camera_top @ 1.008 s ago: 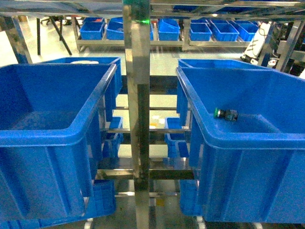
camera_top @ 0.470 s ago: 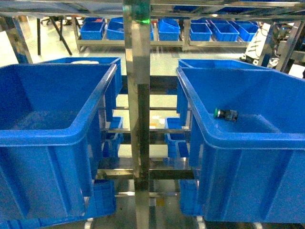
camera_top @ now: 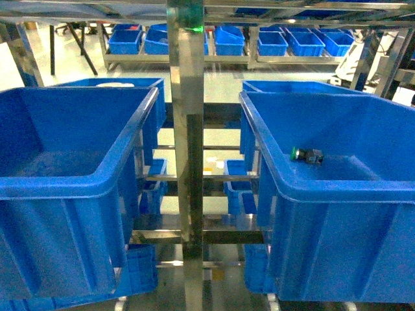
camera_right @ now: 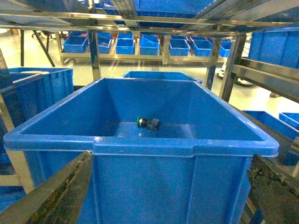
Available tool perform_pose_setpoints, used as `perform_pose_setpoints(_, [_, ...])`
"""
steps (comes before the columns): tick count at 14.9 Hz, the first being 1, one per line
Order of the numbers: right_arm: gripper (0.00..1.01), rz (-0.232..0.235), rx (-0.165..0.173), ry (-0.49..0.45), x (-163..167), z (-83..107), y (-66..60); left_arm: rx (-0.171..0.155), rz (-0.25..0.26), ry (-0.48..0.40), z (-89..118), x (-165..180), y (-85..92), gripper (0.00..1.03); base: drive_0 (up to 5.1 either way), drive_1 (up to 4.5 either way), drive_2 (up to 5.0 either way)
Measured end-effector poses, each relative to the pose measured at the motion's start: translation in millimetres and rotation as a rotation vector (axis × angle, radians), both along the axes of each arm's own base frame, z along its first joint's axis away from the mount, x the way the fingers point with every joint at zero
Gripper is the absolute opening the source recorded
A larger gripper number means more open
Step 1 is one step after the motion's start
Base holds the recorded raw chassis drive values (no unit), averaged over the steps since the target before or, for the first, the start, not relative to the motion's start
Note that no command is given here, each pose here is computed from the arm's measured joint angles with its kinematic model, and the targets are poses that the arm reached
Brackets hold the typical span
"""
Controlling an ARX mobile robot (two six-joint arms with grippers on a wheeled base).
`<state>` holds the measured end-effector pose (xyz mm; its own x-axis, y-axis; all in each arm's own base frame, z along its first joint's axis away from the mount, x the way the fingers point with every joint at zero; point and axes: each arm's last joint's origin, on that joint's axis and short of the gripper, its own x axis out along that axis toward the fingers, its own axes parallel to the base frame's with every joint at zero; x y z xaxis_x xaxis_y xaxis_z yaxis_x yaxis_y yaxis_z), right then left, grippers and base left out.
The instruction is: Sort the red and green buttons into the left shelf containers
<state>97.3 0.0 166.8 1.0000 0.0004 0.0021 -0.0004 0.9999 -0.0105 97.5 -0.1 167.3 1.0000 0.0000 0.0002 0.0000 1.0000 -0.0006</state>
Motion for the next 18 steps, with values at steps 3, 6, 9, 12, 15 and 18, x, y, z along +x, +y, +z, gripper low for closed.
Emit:
perform_pose_setpoints(3, [0.98, 0.000, 0.000, 0.000, 0.0, 0.0, 0.0, 0.000, 0.000, 0.000, 0.0, 0.0, 0.0, 0.98, 0.0, 0.00, 0.0])
perform_pose_setpoints(6, [0.98, 0.000, 0.000, 0.000, 0.0, 0.0, 0.0, 0.000, 0.000, 0.000, 0.0, 0.0, 0.0, 0.98, 0.0, 0.00, 0.0])
perform_pose_setpoints(9, [0.98, 0.000, 0.000, 0.000, 0.0, 0.0, 0.0, 0.000, 0.000, 0.000, 0.0, 0.0, 0.0, 0.98, 0.0, 0.00, 0.0])
perform_pose_setpoints(12, [0.98, 0.000, 0.000, 0.000, 0.0, 0.0, 0.0, 0.000, 0.000, 0.000, 0.0, 0.0, 0.0, 0.98, 0.0, 0.00, 0.0])
perform_pose_setpoints(15, [0.98, 0.000, 0.000, 0.000, 0.0, 0.0, 0.0, 0.000, 0.000, 0.000, 0.0, 0.0, 0.0, 0.98, 0.0, 0.00, 0.0])
perform_pose_setpoints(18, [0.98, 0.000, 0.000, 0.000, 0.0, 0.0, 0.0, 0.000, 0.000, 0.000, 0.0, 0.0, 0.0, 0.98, 0.0, 0.00, 0.0])
